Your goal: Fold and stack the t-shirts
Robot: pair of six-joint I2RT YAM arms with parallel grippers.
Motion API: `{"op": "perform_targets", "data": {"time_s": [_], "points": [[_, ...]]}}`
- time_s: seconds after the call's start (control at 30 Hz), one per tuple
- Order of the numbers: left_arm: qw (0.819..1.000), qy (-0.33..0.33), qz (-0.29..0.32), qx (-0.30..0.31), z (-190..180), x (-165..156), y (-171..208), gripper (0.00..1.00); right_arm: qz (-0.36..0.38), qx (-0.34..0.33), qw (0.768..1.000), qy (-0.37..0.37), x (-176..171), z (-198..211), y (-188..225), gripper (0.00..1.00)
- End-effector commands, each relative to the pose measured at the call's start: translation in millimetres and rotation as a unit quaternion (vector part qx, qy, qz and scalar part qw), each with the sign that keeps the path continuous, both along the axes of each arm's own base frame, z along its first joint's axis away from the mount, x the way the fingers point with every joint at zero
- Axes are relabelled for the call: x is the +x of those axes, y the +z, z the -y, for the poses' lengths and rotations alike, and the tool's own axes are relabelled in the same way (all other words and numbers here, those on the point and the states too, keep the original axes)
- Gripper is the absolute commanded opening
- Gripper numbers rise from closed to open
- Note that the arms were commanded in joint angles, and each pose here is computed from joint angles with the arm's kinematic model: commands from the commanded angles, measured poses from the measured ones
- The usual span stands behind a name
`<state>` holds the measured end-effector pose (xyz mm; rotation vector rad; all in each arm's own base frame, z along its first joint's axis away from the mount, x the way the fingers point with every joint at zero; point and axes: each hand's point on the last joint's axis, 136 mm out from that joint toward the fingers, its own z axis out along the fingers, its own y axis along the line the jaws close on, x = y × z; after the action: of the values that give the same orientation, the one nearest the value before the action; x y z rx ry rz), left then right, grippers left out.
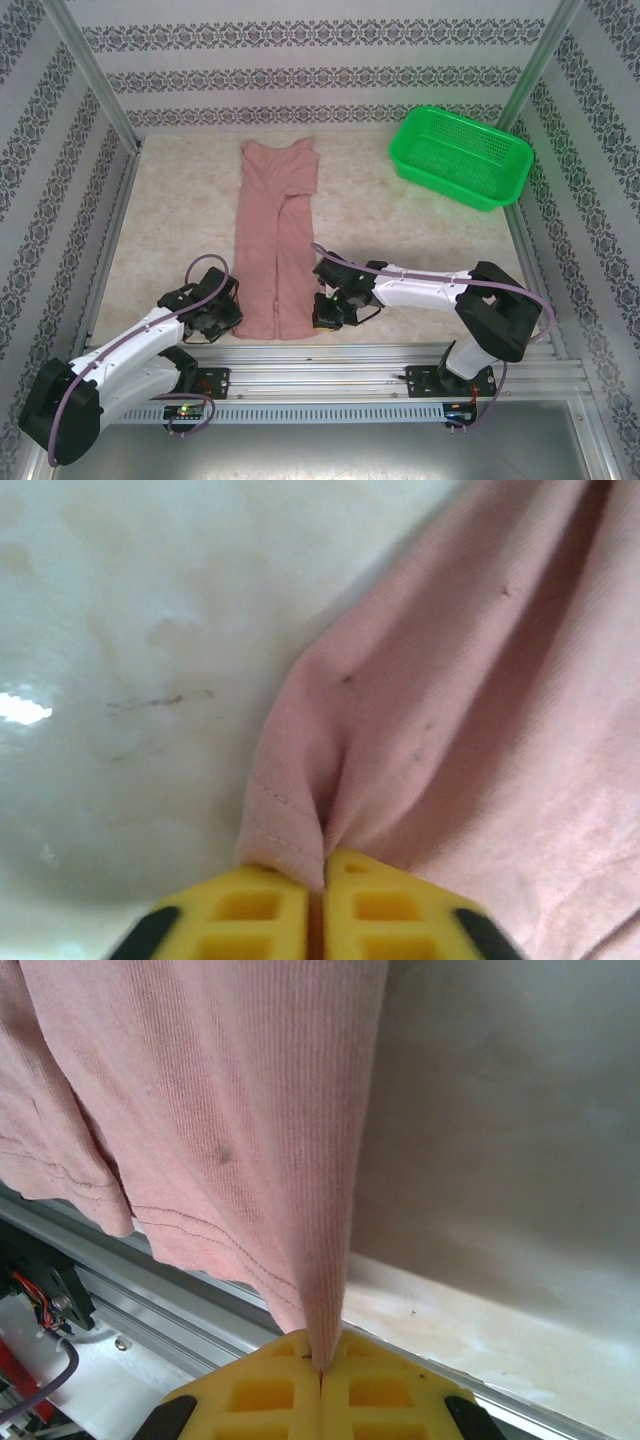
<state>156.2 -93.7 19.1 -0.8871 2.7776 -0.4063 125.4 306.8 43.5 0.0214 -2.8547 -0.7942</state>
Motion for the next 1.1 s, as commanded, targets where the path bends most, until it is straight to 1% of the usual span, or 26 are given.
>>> {"op": "perform_targets", "data": {"time_s": [0.0,0.07,0.2,0.3,0.4,0.5,0.63,0.83,1.07], "points": [[1.000,-0.007,0.028,-0.010,2.9,8.8,24.8,0.00,0.006,0.002,1.000,0.007,-1.0,-1.8,4.0,0.00],[0.999,-0.006,0.035,-0.004,-2.0,6.0,36.8,0.00,0.015,0.009,1.000,0.007,3.1,-5.6,10.6,0.00],[0.999,-0.001,0.030,-0.014,-5.0,-6.2,41.0,0.00,0.023,0.009,1.000,0.005,5.7,-5.3,17.1,0.00],[0.999,0.007,0.044,-0.029,-3.4,-5.1,46.2,0.00,0.028,0.012,1.000,-0.001,9.2,-5.4,23.2,0.00],[0.998,0.004,0.059,-0.032,-1.1,0.9,58.3,0.00,0.049,0.020,0.999,-0.011,20.5,-6.3,39.4,0.00],[0.996,-0.005,0.081,-0.043,8.5,17.8,77.9,0.00,0.062,0.037,0.997,-0.022,36.5,-9.7,57.7,0.00],[0.994,-0.020,0.095,-0.059,21.4,46.9,101.3,0.00,0.077,0.044,0.996,-0.029,62.7,-11.7,76.4,0.00],[0.990,-0.012,0.112,-0.088,16.0,94.2,125.8,0.00,0.093,0.054,0.993,-0.042,108.8,-17.3,93.3,0.00],[0.984,-0.003,0.133,-0.115,3.6,155.0,140.5,0.00,0.096,0.053,0.992,-0.061,171.9,-20.0,95.9,0.00]]}}
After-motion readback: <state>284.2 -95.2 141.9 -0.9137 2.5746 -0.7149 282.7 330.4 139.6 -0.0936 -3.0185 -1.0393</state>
